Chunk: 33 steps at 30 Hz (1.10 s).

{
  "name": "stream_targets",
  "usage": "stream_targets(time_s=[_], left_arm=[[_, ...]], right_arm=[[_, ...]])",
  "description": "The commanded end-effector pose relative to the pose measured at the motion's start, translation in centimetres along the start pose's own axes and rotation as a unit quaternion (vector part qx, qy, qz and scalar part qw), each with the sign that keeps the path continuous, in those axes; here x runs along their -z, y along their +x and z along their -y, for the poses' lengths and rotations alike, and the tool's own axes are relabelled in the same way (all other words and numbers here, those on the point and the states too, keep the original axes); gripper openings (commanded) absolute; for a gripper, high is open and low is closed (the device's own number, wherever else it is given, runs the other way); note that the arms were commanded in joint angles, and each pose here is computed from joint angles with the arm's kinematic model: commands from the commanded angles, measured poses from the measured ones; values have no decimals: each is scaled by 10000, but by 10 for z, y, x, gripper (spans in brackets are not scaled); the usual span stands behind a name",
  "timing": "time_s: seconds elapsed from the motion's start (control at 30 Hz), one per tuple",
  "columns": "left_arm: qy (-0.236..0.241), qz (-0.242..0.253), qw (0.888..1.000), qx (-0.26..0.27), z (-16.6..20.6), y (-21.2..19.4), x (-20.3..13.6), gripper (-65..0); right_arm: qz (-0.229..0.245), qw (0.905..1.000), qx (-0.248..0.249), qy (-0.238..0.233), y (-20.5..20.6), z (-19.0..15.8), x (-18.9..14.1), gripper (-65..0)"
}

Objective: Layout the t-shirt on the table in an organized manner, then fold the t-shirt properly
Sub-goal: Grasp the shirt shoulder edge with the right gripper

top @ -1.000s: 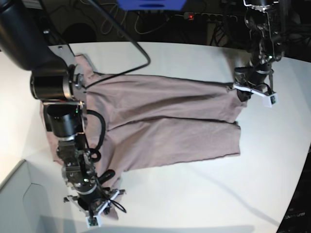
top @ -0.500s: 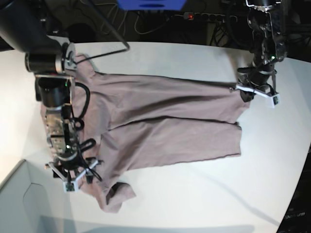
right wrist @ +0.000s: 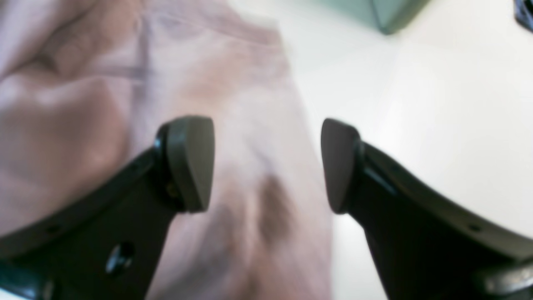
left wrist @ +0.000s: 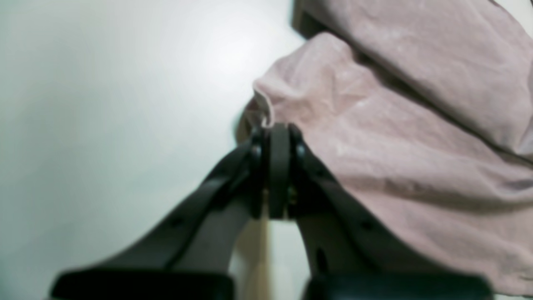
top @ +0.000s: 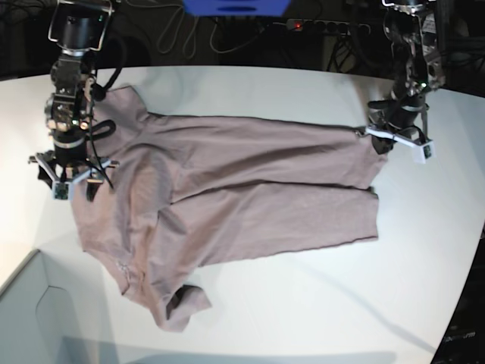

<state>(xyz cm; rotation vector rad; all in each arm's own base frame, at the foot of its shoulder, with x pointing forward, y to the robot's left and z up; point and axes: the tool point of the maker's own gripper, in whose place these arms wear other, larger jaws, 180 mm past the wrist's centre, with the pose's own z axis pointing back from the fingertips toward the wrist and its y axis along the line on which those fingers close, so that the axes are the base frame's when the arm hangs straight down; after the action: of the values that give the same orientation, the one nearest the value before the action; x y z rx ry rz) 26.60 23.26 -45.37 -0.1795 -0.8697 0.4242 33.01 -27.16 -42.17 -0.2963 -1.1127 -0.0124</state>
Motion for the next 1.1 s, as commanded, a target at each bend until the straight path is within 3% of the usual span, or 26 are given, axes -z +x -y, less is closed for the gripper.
stream_targets(time_s=[0.0, 0.17, 0.37, 0.9, 1.0, 1.07], left_arm=[[-50, 258, 9996, 62, 2, 18, 0, -649], [-56, 263, 9996, 55, 2, 18, 0, -649], [-49, 249, 9997, 55, 2, 17, -1, -649], [-34, 175, 9998, 15, 1, 6, -6, -649], [-56, 240, 9997, 55, 3, 8, -12, -649], [-61, 250, 9996, 78, 3, 8, -15, -649]], right_arm=[[312, 9995, -43, -80, 16, 10, -4, -263], [-11, 9997, -144, -210, -18, 25, -32, -263], [-724, 9970, -208, -194, -62, 29, -52, -262], [-1048, 9944, -81, -45, -90, 8, -70, -267], [-1136, 9934, -63, 157, -97, 0, -76, -314], [-1185, 9906, -26, 677, -100, -19, -79, -396]])
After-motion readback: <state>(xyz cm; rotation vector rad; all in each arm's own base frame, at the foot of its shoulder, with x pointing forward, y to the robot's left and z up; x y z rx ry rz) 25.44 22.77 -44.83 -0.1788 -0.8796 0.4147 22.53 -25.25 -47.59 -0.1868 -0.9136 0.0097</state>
